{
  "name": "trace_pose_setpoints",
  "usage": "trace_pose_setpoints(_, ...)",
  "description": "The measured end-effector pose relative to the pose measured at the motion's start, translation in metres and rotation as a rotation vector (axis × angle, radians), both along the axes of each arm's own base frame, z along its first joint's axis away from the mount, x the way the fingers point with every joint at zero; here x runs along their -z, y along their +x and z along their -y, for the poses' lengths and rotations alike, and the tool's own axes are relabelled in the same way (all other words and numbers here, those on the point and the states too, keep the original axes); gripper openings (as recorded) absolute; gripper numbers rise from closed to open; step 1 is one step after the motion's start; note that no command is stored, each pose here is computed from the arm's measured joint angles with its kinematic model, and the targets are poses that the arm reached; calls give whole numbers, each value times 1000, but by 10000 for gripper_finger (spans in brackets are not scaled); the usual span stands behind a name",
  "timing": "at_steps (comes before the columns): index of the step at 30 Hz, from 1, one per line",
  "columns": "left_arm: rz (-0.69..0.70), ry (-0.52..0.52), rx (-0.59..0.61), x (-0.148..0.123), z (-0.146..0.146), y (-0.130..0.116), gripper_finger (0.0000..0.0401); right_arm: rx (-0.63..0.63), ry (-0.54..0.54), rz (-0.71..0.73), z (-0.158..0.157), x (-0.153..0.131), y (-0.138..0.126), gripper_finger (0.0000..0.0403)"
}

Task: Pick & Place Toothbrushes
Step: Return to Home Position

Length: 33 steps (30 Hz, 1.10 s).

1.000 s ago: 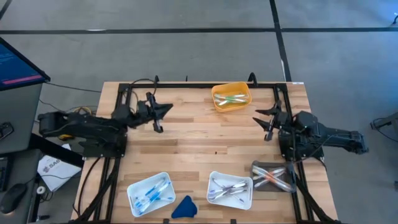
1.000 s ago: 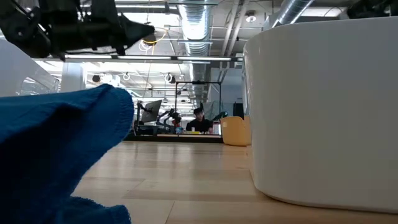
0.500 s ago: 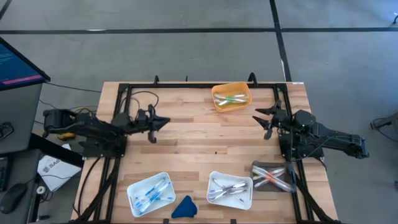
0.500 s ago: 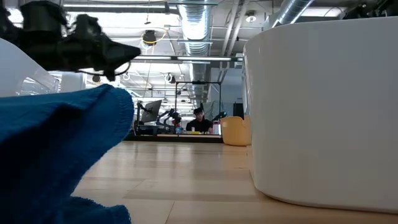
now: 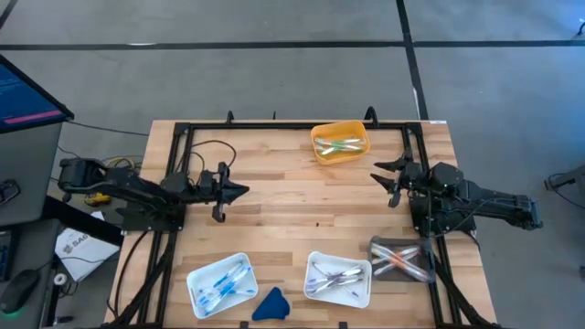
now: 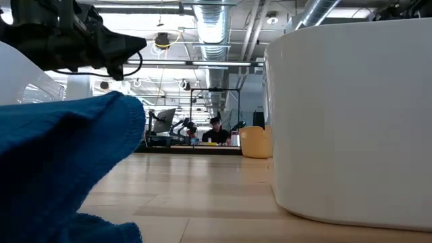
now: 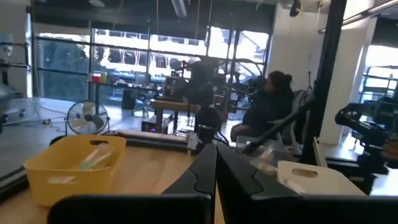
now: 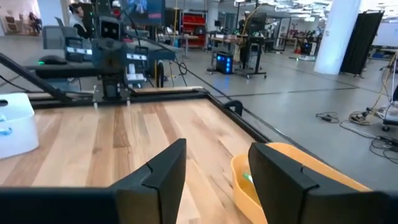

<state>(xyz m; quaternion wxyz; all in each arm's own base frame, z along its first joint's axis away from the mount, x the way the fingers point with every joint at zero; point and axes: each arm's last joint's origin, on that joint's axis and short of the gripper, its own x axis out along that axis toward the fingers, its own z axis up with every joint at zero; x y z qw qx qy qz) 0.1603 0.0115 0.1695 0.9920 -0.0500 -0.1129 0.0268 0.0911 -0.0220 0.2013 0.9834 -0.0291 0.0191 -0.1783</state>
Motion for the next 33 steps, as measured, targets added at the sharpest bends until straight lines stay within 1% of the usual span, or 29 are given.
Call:
trace_pose_setpoints(5,-3,-6,7,-5,3,-5,4,15,44,-53,1,6,-1,164)
trace_pose_setpoints(10,19,-5,4,-14,3,-16,4,20,52,-89,1,10,-1,166)
trace_pose_setpoints(12,20,-5,1,-16,3,-20,4,23,86,-74,1,10,-1,167)
trace_pose_setpoints(15,17,-6,1,-18,4,-26,4,34,170,-27,2,8,-1,168)
trace_pose_setpoints(20,18,-7,-13,-21,4,-36,4,54,234,6,3,6,-2,166)
trace_pose_setpoints(27,-17,-10,-57,-18,3,-46,4,69,211,119,3,-6,-12,165)
trace_pose_setpoints(33,-17,41,-78,-19,3,-50,4,84,190,131,4,-9,-13,168)
